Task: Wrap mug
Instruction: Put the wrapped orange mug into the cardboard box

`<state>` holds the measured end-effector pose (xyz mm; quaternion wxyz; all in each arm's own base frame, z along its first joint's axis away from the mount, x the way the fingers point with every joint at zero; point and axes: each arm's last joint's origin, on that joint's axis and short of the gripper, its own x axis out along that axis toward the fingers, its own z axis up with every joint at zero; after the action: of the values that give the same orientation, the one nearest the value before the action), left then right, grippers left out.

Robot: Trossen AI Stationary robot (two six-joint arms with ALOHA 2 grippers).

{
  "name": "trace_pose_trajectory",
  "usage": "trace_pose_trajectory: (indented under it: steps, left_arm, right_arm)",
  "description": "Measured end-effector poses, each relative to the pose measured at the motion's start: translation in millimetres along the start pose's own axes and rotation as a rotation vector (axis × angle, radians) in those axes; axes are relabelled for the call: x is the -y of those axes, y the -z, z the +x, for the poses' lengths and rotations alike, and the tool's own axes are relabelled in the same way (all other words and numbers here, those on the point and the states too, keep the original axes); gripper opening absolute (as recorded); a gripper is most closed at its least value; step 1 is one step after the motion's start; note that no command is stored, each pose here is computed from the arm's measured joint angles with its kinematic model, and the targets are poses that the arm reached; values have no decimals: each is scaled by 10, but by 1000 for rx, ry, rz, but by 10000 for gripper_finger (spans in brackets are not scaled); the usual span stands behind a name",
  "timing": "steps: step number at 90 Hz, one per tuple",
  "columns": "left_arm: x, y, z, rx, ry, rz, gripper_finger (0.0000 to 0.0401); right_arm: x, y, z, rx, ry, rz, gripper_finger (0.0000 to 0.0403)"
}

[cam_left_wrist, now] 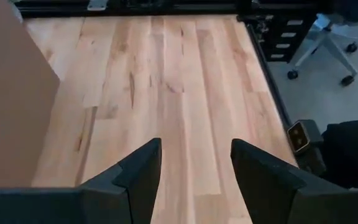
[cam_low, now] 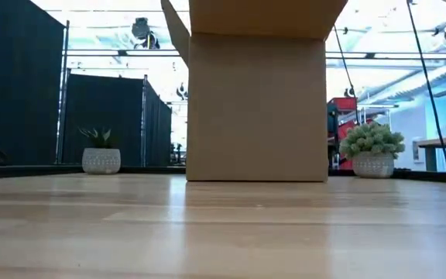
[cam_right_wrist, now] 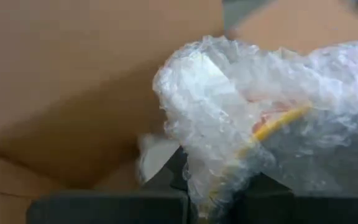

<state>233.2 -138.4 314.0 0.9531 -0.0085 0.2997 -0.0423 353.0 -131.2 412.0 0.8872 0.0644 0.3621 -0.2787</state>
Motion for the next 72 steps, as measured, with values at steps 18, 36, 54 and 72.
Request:
trace_pose_trajectory:
  steps: [18,36,54,72]
  left_arm:
    - [-2,6,1,-5,-3,3,183]
    - [-4,6,1,-2,-11,3,183]
    - [0,16,20,-6,-22,6,183]
    - [5,16,25,-5,-22,6,183]
  right_arm:
    - [21,190,550,-238,-43,42,12]
    - [11,341,1114,-359,-47,55,12]
    - [-18,447,1421,-425,-64,68,13]
    - [-37,445,1455,-416,-83,109,63]
